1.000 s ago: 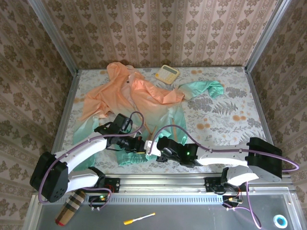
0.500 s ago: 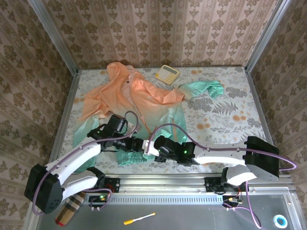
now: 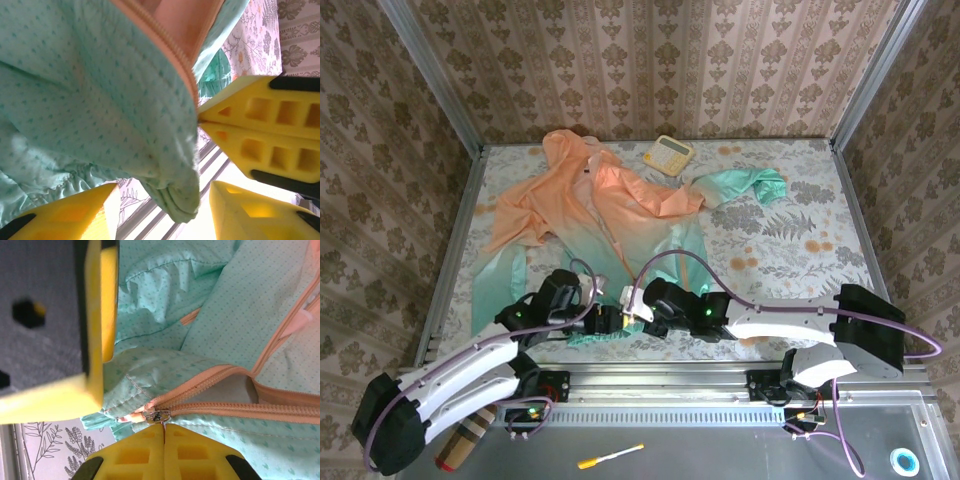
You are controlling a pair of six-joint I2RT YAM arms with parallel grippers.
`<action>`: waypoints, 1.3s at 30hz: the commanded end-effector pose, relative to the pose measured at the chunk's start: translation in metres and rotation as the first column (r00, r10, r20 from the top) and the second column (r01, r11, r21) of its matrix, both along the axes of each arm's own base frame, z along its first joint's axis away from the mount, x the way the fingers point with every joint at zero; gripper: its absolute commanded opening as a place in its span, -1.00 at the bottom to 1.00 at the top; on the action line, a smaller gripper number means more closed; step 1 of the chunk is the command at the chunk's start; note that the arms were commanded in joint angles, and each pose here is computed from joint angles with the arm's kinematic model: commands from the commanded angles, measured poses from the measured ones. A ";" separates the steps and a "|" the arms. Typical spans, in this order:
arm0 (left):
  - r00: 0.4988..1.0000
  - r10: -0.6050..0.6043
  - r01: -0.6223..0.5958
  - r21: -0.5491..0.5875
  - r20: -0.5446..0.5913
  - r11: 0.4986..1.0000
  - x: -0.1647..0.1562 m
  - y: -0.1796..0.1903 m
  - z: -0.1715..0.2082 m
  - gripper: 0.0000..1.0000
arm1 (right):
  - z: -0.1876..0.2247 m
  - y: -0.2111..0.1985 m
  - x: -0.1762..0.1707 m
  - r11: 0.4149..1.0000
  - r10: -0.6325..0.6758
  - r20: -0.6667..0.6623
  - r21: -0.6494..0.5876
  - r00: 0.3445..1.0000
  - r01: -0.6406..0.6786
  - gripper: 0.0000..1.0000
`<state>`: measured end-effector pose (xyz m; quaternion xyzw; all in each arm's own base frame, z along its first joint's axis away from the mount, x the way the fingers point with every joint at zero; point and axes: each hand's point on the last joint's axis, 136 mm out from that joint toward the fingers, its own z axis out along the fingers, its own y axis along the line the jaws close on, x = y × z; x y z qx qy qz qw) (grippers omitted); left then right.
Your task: Zip up the jacket
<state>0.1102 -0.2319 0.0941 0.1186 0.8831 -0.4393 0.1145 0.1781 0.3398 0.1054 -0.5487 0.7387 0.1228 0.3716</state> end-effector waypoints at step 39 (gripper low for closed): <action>0.999 -0.026 0.027 -0.022 0.019 0.999 -0.013 -0.006 0.009 -1.00 | 0.016 -0.014 0.050 0.970 -0.235 0.060 -0.047 0.970 0.238 -1.00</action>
